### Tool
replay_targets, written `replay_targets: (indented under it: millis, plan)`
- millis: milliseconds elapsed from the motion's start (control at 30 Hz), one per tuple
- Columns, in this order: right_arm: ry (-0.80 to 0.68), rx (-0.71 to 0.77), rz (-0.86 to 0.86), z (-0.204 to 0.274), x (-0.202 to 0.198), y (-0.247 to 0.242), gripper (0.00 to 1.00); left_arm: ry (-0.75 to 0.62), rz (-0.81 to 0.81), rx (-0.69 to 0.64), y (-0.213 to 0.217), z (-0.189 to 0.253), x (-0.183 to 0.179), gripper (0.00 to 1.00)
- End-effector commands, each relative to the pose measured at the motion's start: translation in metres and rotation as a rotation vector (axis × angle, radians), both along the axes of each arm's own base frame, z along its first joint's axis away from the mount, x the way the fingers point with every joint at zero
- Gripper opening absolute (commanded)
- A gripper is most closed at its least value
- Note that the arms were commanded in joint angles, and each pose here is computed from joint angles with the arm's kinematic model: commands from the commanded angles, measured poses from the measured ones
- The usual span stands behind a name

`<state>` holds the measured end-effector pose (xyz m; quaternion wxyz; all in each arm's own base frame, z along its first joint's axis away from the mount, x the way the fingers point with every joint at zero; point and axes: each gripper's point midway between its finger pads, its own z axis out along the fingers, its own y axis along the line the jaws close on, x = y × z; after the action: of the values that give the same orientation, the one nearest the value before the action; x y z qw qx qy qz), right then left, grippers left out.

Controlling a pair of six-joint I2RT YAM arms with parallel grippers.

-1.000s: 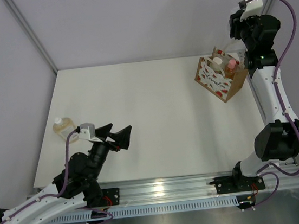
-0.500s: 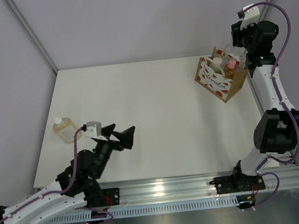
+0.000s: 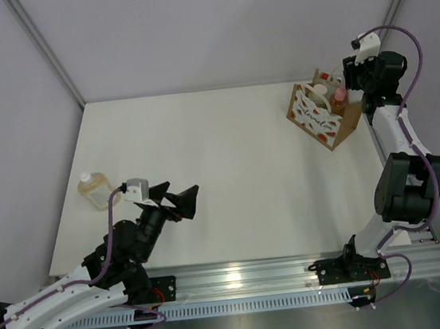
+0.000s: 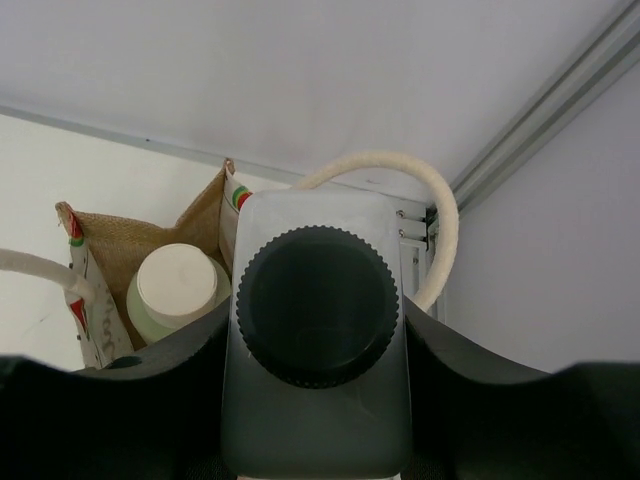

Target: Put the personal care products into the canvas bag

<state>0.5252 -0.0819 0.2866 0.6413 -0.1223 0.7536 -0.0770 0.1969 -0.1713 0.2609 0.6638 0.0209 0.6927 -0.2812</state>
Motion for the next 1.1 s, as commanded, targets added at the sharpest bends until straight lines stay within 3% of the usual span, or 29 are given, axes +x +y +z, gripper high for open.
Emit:
replay_targets:
  millis: [0, 267, 533, 867, 1067]
  plan:
    - [-0.291, -0.078, 0.007, 0.089, 0.002, -0.009, 0.0, -0.034, -0.007, -0.064, 0.001, 0.025, -0.002, 0.99]
    - [-0.258, -0.019, 0.089, 0.081, 0.008, -0.012, 0.0, -0.035, -0.001, -0.059, 0.003, 0.024, -0.001, 0.99]
    - [-0.131, 0.078, 0.164, 0.044, 0.023, -0.007, 0.0, -0.035, -0.002, -0.056, 0.002, 0.024, -0.001, 0.99]
    - [0.007, 0.108, 0.102, 0.002, 0.034, -0.02, 0.0, -0.037, -0.002, -0.057, 0.003, 0.025, -0.001, 0.99]
    - [0.048, 0.143, 0.07, -0.017, 0.038, -0.025, 0.19, -0.039, 0.003, -0.06, 0.004, 0.025, -0.001, 0.99]
